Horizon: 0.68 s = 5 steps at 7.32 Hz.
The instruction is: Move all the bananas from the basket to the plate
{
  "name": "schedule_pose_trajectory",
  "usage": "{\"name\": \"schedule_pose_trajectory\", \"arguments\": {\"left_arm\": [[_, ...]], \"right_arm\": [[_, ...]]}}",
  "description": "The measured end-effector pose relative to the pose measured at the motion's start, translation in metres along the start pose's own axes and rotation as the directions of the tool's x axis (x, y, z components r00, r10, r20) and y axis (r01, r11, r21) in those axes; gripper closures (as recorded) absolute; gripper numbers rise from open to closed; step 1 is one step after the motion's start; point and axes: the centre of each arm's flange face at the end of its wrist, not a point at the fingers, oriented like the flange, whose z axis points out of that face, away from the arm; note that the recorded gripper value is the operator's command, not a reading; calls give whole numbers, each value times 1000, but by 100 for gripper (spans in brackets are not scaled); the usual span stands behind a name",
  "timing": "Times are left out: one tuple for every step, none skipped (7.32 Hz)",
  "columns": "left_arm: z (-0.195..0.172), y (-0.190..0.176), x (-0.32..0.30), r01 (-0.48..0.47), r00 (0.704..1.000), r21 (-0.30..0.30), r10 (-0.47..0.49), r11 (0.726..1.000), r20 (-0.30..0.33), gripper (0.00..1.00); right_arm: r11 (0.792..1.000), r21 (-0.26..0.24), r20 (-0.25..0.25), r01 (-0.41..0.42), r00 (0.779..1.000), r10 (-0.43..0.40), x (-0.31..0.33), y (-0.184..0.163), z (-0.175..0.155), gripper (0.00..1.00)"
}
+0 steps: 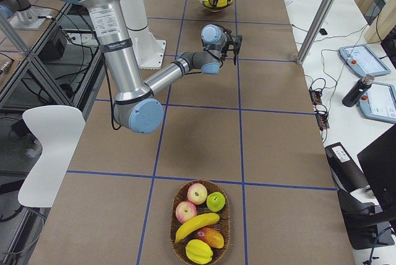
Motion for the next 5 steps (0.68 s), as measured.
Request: {"name": "schedule_pose_trajectory", "arguments": {"left_arm": [[-5,-1,2,-6,1000,17,6,1000,-8,0],[-19,-4,5,-9,1000,39,10,999,-26,0],[-41,-8,11,-7,998,70,11,998,-55,0],[-69,-13,19,1,995,97,8,995,-100,0],[-95,-14,27,17,987,122,2,992,-161,0]], "right_arm": [[1000,-1,0,0,1000,0,0,0,0,0],[1000,-1,0,0,1000,0,0,1,0,0],[1000,-1,1,2,1000,-2,0,0,-1,0],[1000,4,-7,2,1000,-2,7,-2,-7,0],[1000,20,-31,0,1000,0,27,-8,-22,0]]}}
